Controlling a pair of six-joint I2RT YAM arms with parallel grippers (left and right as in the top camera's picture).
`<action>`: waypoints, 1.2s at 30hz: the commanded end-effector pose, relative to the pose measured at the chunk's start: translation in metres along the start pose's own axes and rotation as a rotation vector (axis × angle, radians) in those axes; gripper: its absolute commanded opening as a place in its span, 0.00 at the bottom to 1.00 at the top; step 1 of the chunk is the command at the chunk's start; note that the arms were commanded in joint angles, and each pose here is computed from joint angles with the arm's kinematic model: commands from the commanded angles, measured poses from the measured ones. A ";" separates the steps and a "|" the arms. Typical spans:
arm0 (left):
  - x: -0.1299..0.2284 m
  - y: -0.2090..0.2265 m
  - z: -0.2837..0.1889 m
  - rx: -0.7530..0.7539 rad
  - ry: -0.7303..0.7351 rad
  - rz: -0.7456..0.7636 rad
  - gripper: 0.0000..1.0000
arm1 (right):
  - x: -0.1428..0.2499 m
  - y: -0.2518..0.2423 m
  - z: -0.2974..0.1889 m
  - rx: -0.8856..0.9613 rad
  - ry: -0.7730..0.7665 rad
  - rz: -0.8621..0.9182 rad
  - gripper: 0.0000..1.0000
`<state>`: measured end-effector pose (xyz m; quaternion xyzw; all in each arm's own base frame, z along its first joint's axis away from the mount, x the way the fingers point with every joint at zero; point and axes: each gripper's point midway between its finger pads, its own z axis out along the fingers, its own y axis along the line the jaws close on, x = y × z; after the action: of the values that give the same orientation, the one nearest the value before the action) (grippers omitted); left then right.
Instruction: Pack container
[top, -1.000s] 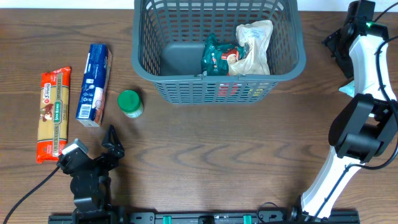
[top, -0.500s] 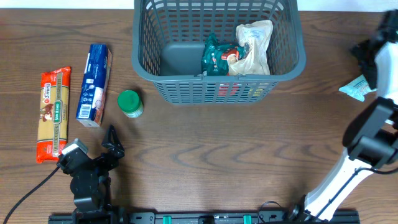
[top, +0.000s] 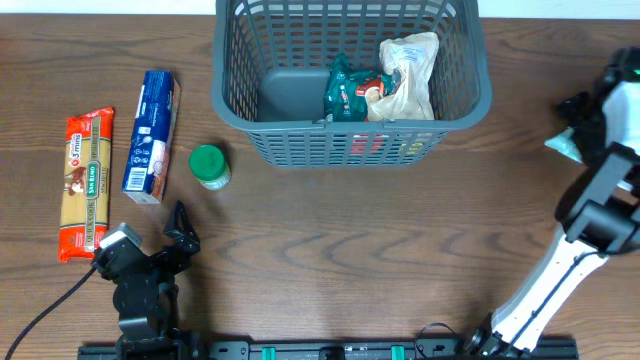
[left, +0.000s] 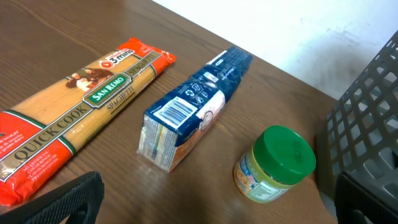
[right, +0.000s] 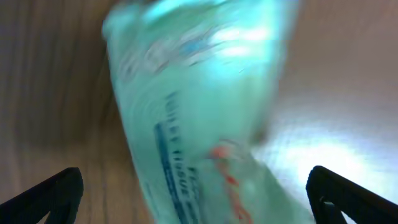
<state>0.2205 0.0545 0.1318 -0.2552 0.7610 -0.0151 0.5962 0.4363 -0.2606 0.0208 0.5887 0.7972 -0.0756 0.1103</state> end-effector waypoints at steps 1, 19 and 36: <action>0.008 0.005 0.003 -0.016 0.015 -0.003 0.99 | 0.019 0.015 0.015 0.006 0.020 -0.053 0.99; 0.008 0.005 0.003 -0.016 0.015 -0.003 0.99 | 0.044 0.037 0.022 0.007 0.019 -0.152 0.99; 0.008 0.005 0.003 -0.016 0.015 -0.003 0.99 | 0.063 0.047 0.019 -0.015 0.069 -0.077 0.99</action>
<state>0.2205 0.0545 0.1318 -0.2552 0.7610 -0.0151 0.5962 0.4630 -0.2085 0.0019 0.5638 0.8178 -0.0563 0.1011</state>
